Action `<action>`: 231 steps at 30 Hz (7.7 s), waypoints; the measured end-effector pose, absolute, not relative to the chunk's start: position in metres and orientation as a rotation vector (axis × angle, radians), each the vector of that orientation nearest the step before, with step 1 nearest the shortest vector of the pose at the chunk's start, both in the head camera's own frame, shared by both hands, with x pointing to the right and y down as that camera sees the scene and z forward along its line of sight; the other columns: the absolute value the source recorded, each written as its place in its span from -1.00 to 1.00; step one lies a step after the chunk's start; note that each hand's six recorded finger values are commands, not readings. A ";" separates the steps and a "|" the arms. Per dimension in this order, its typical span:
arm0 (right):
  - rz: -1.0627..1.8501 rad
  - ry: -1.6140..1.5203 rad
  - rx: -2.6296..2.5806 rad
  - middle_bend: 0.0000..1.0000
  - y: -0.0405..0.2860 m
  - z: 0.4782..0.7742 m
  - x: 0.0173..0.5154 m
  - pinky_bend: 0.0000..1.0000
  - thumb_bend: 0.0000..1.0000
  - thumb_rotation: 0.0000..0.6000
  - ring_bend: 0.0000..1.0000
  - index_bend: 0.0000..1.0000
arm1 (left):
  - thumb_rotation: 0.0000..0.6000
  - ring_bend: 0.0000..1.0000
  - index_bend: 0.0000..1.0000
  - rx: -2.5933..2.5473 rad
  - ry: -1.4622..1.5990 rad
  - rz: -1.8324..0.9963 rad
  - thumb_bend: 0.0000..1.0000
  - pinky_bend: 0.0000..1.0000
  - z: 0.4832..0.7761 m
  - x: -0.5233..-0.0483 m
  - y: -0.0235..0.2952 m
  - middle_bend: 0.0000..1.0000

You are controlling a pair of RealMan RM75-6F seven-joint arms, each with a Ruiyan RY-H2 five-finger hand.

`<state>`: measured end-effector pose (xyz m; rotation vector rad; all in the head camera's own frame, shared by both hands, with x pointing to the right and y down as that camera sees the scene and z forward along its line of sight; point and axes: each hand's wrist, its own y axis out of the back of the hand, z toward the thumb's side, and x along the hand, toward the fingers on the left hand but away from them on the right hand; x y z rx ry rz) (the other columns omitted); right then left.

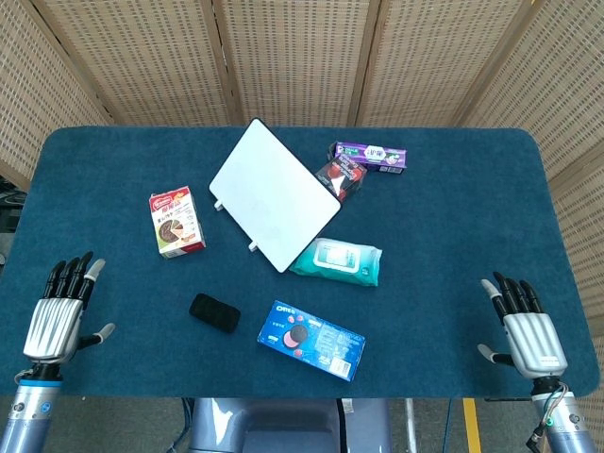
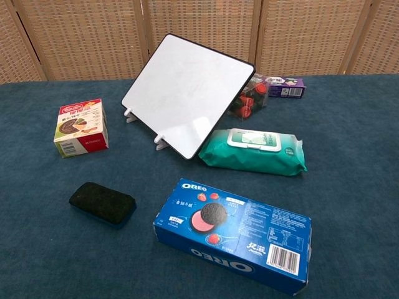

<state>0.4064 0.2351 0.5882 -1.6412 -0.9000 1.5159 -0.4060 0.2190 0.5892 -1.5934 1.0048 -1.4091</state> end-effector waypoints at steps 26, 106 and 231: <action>1.513 -0.921 -1.643 -1.00 0.233 0.585 0.408 -1.00 -0.90 1.00 -1.00 -0.95 | 1.00 -1.00 -0.95 -1.660 1.017 -1.361 -0.76 -1.00 0.595 -0.391 0.218 -1.00; 1.473 -1.074 -1.651 -1.00 0.225 0.570 0.423 -1.00 -0.91 1.00 -1.00 -0.95 | 1.00 -1.00 -0.49 -1.934 0.408 -1.468 -0.48 -1.00 0.697 -0.251 0.198 -1.00; 1.493 -1.197 -1.738 -1.00 0.213 0.578 0.446 -1.00 -0.91 1.00 -1.00 -0.95 | 1.00 -1.00 -0.24 -1.514 0.763 -1.102 -0.40 -1.00 0.731 -0.140 0.014 -1.00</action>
